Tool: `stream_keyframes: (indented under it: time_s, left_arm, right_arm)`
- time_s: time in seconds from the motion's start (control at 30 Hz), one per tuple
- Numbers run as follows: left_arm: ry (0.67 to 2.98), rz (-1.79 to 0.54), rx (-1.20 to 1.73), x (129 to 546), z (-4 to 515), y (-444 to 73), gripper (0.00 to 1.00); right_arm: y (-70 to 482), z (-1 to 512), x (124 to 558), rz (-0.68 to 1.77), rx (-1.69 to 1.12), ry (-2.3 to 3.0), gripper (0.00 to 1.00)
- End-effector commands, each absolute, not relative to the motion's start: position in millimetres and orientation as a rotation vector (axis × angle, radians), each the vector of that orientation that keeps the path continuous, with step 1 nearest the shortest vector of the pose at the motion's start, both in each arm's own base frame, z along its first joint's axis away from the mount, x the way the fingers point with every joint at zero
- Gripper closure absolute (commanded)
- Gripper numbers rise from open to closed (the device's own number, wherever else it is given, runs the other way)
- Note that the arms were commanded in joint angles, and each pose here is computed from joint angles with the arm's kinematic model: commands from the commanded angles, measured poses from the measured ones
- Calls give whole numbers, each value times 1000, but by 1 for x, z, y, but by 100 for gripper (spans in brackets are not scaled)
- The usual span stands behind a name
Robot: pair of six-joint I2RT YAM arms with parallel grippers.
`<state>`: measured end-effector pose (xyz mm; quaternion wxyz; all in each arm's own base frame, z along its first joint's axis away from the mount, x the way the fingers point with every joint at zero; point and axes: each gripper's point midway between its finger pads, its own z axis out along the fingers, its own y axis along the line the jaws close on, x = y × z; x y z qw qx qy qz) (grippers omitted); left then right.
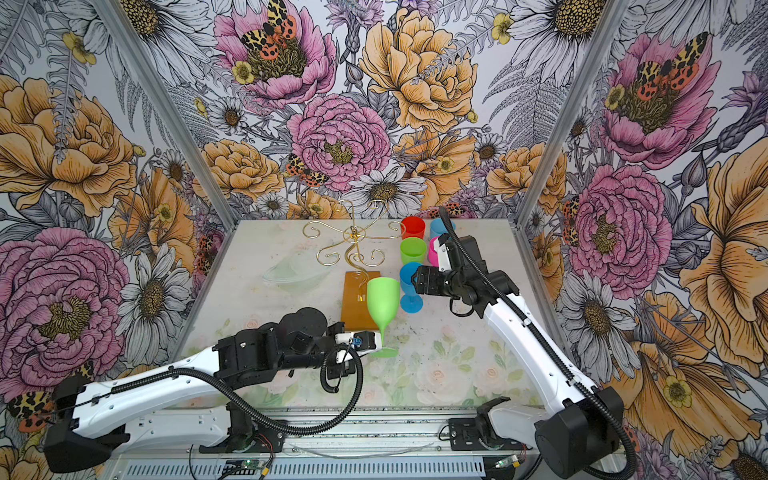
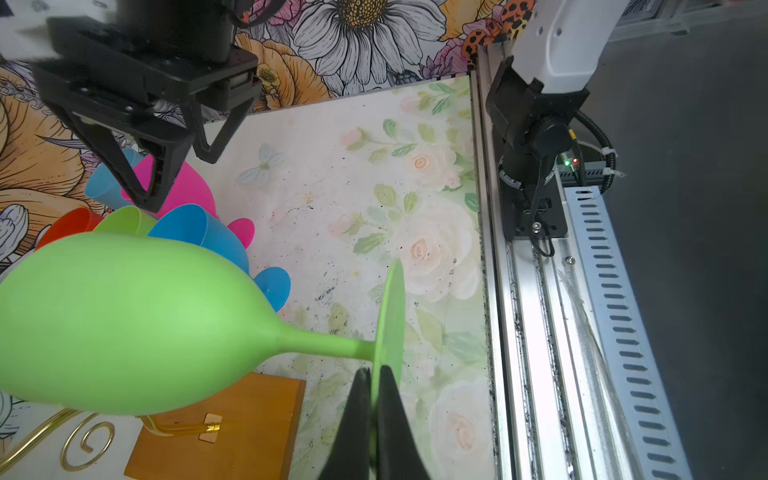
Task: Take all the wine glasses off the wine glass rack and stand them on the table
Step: 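Carry the green glass down beside the other glasses with the left gripper, then hold the green glass by its foot while the right gripper reaches its bowl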
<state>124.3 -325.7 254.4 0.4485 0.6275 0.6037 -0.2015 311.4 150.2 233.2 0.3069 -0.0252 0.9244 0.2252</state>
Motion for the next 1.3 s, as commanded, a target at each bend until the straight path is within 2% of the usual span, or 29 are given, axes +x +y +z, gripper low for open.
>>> stream_keyframes:
  time_s: [0.0, 0.43, 0.53, 0.97, 1.27]
  left_arm:
    - [1428, -288, 1578, 144, 246, -322, 100]
    - [1252, 257, 1707, 166, 207, -313, 100]
    - [1200, 362, 1707, 174, 203, -308, 100]
    - [993, 581, 1752, 174, 195, -309, 100]
    - [883, 729, 1751, 182, 191, -308, 100]
  right_arm:
    - [153, 247, 316, 613, -91, 2424, 19]
    - [153, 269, 322, 580, -146, 2396, 22]
    - [161, 278, 319, 638, -189, 2383, 23]
    - [193, 306, 305, 884, -336, 2347, 37]
    - [202, 302, 295, 963, -389, 2386, 48]
